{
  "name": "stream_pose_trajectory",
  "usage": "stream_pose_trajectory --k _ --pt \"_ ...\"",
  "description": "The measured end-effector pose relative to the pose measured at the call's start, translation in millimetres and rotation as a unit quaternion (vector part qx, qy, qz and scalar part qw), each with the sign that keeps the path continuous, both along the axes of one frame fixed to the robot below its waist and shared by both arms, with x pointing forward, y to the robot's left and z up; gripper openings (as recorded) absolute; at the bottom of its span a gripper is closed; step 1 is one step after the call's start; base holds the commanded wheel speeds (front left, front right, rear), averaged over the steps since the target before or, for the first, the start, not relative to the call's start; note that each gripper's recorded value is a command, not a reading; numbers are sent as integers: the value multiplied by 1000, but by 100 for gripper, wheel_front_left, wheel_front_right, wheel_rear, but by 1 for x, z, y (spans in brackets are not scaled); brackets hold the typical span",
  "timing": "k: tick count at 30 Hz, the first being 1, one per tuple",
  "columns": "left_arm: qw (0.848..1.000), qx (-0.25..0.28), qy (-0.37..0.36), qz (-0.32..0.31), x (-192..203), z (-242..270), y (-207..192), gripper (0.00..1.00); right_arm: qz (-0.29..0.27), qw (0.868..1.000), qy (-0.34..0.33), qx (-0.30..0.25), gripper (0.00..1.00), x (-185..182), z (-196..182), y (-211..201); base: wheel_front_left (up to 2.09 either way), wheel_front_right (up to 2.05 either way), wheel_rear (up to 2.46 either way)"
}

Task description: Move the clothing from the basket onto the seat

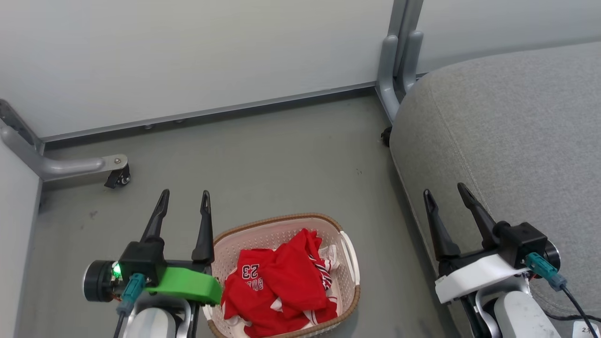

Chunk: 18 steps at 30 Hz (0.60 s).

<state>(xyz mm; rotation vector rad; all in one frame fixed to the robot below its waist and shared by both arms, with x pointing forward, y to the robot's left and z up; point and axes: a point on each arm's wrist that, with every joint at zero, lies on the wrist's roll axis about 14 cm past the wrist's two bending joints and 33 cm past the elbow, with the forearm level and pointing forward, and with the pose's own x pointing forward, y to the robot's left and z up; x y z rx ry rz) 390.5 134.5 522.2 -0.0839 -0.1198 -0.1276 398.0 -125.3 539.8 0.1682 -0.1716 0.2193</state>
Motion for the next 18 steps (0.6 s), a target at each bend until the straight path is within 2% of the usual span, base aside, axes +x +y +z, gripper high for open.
stream_pose_trajectory --k 9,18 --pt "998 7 6 -57 38 -6 -33 100 -11 1000 -24 -4 100 20 14 -9 0 0 0" --pt "990 31 48 -133 87 -47 -76 100 -29 998 -52 -13 100 55 26 -23 0 0 0"
